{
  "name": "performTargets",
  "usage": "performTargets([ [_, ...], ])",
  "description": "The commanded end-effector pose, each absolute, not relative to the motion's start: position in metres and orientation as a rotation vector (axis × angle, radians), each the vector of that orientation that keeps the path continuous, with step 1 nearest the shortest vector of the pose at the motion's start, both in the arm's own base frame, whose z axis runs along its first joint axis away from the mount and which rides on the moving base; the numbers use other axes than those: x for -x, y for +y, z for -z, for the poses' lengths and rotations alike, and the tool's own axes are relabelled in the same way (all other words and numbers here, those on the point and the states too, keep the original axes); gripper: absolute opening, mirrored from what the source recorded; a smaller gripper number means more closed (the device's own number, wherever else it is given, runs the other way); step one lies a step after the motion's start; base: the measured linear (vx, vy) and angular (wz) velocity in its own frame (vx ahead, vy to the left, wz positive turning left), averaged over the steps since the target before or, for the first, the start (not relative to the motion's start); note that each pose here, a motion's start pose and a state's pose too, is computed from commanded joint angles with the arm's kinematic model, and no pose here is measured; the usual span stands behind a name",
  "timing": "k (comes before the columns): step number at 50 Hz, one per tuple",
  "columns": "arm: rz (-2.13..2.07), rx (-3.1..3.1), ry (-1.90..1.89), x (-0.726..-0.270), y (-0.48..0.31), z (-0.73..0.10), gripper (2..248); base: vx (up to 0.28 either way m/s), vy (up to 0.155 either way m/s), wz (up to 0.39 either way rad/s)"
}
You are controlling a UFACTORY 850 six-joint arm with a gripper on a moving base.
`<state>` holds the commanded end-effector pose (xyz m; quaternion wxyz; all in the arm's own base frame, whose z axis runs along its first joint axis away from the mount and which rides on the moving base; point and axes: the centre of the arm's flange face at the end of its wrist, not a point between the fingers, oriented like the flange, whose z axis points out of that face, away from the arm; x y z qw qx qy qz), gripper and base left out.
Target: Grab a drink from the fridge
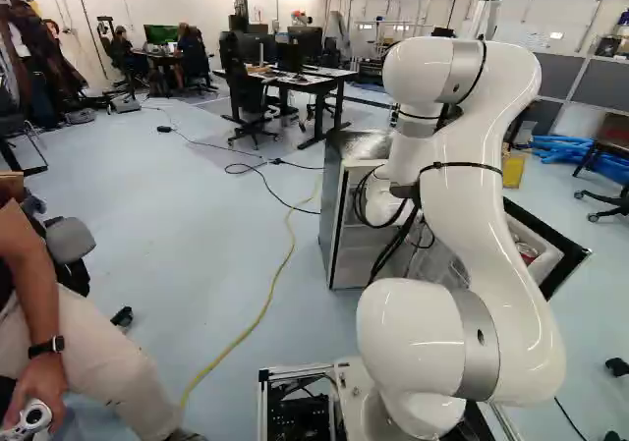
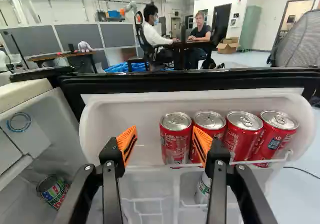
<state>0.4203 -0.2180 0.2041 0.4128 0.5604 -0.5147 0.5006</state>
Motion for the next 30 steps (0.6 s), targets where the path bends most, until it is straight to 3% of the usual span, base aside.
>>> performTargets([
  [30, -1.256, -1.404, -1.303, -0.4218, -0.2221, -0.2033, 166, 0.000, 0.000, 0.000],
])
